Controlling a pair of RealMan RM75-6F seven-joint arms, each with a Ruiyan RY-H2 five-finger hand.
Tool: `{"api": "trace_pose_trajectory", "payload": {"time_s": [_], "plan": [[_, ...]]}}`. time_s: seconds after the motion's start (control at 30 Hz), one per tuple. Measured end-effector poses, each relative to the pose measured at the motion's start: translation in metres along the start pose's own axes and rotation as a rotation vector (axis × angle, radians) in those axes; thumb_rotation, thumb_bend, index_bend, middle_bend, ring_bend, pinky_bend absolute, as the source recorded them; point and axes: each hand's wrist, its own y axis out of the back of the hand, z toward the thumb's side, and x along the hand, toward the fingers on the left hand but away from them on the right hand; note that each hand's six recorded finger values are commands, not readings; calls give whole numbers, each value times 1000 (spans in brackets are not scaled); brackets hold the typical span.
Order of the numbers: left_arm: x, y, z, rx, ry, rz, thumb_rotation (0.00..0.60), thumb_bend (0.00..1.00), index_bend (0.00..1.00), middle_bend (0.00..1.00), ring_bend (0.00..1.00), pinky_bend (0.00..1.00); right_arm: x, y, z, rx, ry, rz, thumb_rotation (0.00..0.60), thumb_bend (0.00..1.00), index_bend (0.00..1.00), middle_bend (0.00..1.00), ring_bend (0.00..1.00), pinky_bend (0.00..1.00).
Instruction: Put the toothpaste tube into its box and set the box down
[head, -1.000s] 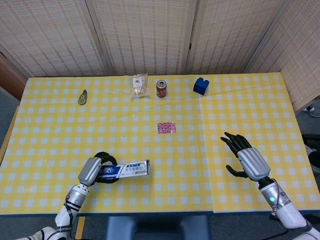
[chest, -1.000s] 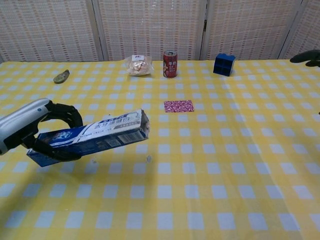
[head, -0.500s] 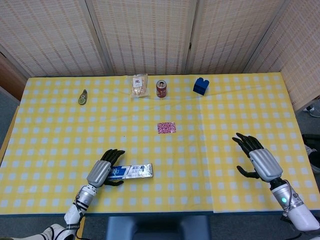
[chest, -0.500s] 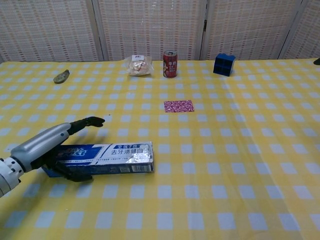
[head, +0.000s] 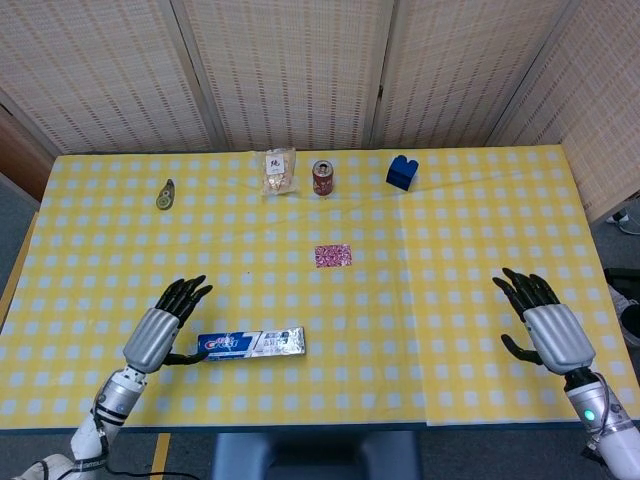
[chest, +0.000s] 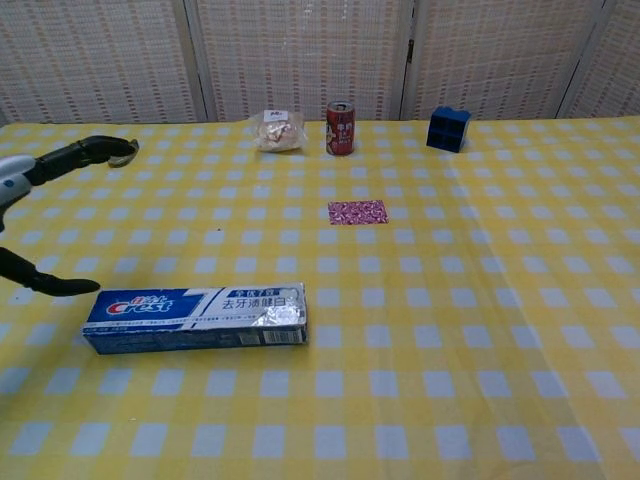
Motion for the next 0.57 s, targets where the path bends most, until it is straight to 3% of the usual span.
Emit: {"api": "trace_pose_trajectory", "payload": {"time_s": [0.13, 0.3, 0.57], "plan": [[-44, 34, -30, 137, 133, -50, 600, 152, 0, 0, 0, 0, 27, 1, -13, 85, -71, -57, 600, 379, 0, 0, 0, 0], [-98, 46, -54, 268, 281, -83, 600, 153, 0, 0, 0, 0, 57, 0, -28, 126, -129, -104, 600, 380, 0, 0, 0, 0], [-110, 53, -64, 384, 316, -68, 600, 153, 0, 0, 0, 0, 57, -5, -30, 148, -146, -77, 600, 379, 0, 0, 0, 0]]}}
